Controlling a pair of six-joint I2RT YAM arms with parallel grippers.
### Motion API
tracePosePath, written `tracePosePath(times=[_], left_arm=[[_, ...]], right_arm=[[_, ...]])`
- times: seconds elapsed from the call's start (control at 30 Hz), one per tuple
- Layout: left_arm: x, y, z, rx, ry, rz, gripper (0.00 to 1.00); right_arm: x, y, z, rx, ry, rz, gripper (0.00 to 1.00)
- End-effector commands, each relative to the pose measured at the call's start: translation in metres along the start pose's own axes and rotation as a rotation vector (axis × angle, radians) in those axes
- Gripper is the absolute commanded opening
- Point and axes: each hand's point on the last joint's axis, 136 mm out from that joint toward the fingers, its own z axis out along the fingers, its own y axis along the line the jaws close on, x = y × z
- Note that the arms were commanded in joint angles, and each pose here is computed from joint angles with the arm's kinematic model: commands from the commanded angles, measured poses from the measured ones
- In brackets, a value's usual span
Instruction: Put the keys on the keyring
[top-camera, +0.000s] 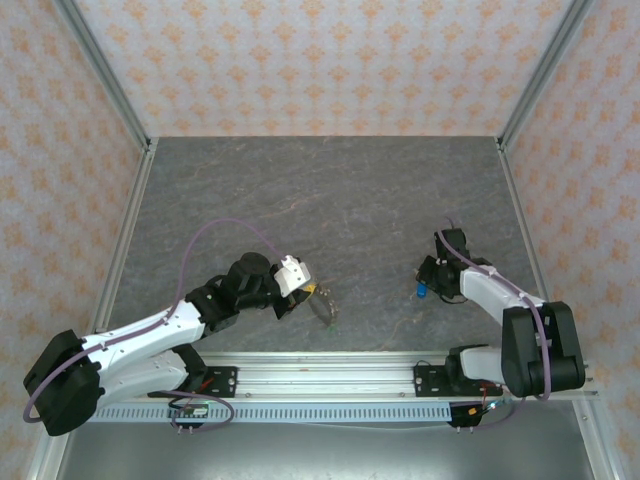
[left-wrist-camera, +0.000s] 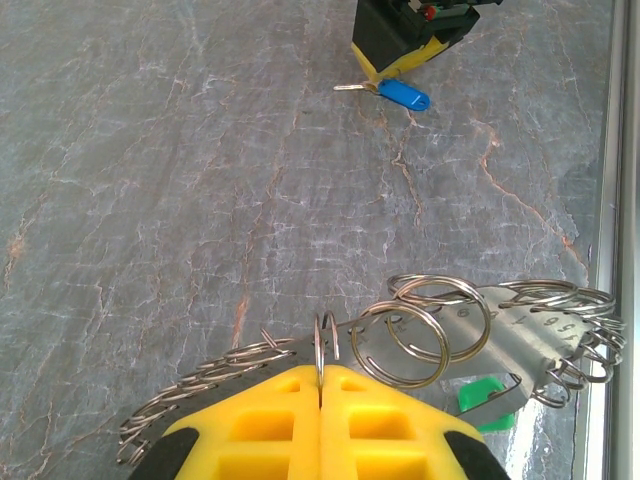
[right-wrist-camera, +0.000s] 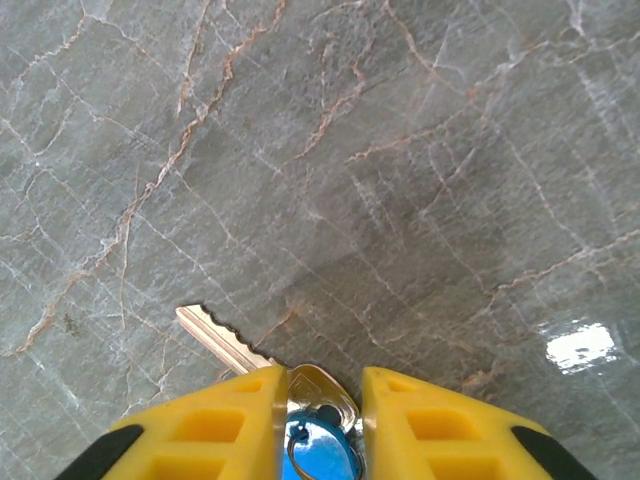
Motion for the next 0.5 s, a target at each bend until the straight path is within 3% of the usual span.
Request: tracePosePath(times=[0.0, 0.37, 0.47], left_arm=[[-0.012, 0.0027, -0.0035, -0.017, -0.023, -0.004, 0.0], [-0.0115, 0.0027, 0.0007, -0.009, -0.012, -0.021, 0.0], [-0.0123, 0.0026, 0.0005, -0.008, -0.011, -0.019, 0.0]], right_arm=[[0.0032, 0.0051, -0.0009, -0.027, 0.016, -0.013, 0.24], [0.0075, -0.0019, -0.0088, -0.011, 0.003, -0.012, 0.14], [0.006, -0.0018, -0.0095, -0.008, 0.0, -0.011, 0.22]])
